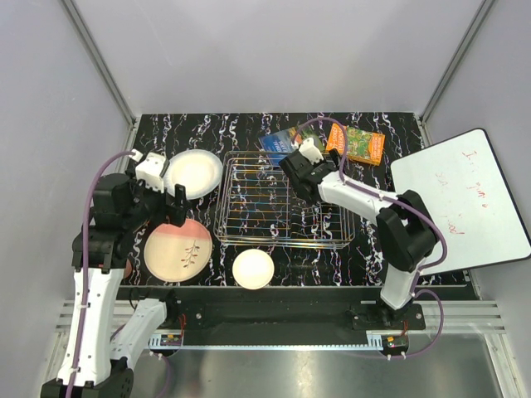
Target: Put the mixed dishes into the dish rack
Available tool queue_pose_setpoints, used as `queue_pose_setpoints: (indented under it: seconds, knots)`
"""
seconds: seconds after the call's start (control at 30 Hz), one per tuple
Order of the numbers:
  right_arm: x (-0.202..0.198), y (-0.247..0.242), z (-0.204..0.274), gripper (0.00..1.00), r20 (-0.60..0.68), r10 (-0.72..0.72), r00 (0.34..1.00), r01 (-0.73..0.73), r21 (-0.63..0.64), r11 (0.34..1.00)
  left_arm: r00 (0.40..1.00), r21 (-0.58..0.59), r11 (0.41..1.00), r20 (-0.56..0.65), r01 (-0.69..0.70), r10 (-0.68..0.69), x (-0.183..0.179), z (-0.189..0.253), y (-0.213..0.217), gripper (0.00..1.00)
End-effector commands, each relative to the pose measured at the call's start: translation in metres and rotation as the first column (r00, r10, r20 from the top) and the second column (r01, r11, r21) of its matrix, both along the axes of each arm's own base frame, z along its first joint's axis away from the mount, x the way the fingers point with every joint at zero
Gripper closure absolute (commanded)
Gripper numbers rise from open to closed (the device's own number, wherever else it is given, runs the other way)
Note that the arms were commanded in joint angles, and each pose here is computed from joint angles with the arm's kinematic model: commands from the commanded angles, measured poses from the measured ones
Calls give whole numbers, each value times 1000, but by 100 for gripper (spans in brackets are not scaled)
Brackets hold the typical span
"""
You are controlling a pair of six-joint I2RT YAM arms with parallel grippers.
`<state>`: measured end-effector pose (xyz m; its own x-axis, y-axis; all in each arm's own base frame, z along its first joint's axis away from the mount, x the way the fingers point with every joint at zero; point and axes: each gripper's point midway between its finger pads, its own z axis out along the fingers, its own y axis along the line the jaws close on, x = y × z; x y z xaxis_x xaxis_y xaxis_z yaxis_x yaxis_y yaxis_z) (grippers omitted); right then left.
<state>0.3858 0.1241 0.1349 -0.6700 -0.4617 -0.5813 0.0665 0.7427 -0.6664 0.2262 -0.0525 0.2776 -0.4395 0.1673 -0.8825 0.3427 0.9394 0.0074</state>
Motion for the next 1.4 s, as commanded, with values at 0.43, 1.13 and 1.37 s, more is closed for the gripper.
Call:
queue_pose_setpoints:
  seconds: [0.43, 1.13, 1.37]
  knots:
    - [-99, 13, 125, 0, 214, -137, 967, -67, 735, 675, 901, 62, 906, -153, 420, -407, -59, -32, -60, 1]
    - [-131, -29, 139, 0, 248, -245, 937, -31, 760, 650, 565, 401, 406, -473, 821, -676, -104, -117, -140, 1]
    - [-135, -37, 149, 0, 270, -267, 925, -39, 767, 641, 325, 321, 159, -573, 934, -752, -156, -139, -154, 1]
